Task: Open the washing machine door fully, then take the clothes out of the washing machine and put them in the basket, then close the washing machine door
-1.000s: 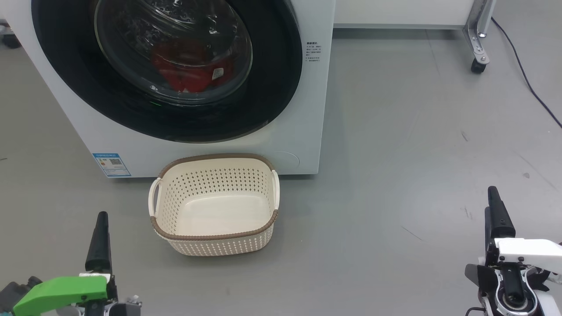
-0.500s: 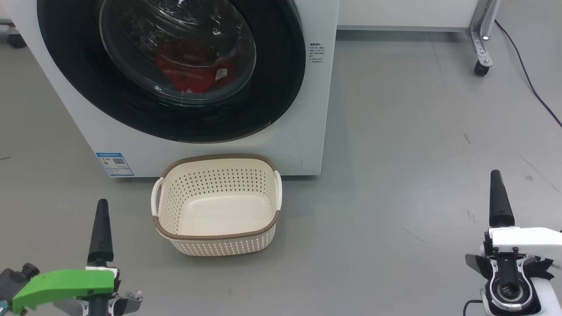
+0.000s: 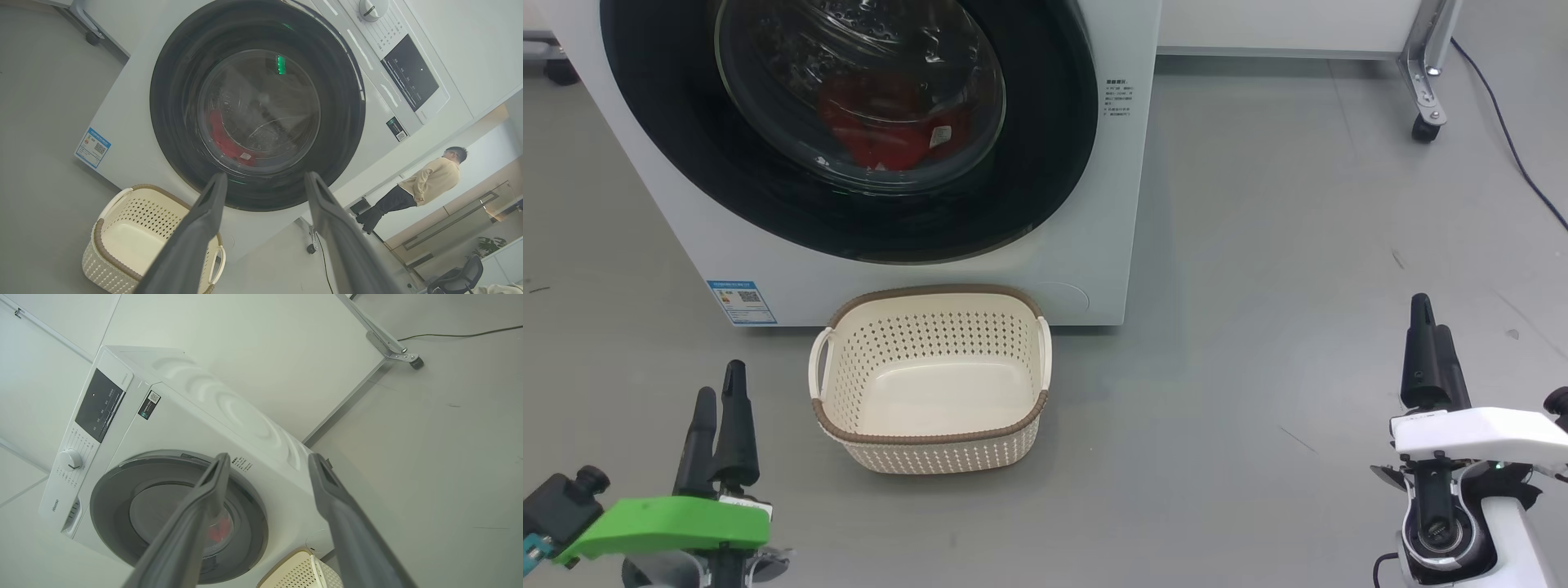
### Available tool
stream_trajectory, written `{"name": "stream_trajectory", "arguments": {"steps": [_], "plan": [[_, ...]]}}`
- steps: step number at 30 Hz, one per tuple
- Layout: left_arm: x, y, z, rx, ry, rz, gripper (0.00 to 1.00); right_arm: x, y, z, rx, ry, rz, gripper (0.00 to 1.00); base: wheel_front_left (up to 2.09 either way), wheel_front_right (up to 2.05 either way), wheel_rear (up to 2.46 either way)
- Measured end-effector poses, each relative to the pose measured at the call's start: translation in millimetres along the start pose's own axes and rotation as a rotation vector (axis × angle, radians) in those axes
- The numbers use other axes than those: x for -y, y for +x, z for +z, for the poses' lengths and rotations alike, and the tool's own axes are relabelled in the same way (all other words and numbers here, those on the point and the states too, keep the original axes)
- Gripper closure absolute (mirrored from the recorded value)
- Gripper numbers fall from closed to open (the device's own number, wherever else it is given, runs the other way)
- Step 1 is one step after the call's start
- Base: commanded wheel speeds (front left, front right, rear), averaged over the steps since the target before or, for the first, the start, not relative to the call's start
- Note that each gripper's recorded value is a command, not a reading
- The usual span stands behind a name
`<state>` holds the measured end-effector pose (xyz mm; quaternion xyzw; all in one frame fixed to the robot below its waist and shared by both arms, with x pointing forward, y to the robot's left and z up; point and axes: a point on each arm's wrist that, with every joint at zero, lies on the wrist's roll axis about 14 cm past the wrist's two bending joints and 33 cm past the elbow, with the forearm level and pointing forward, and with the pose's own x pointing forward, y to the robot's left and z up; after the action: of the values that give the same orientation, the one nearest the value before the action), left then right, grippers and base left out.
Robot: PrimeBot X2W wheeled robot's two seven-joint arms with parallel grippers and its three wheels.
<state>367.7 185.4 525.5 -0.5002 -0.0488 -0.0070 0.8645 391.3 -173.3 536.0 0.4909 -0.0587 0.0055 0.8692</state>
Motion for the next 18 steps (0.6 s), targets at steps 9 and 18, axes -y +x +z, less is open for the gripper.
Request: {"name": "stream_trajectory", "arguments": {"steps": [9, 18], "plan": [[5.1, -1.3, -7.1, -0.038, 0.218, -0.048, 0.0, -8.4, 1.1, -9.2, -0.019, -0.123, 0.028, 0.0, 0.0, 0.0, 0.0], [12.7, -3.4, -19.5, -0.066, 0.402, -0.103, 0.0, -18.1, 1.2, -22.8, -0.039, -0.275, 0.073, 0.0, 0.0, 0.0, 0.0]]}}
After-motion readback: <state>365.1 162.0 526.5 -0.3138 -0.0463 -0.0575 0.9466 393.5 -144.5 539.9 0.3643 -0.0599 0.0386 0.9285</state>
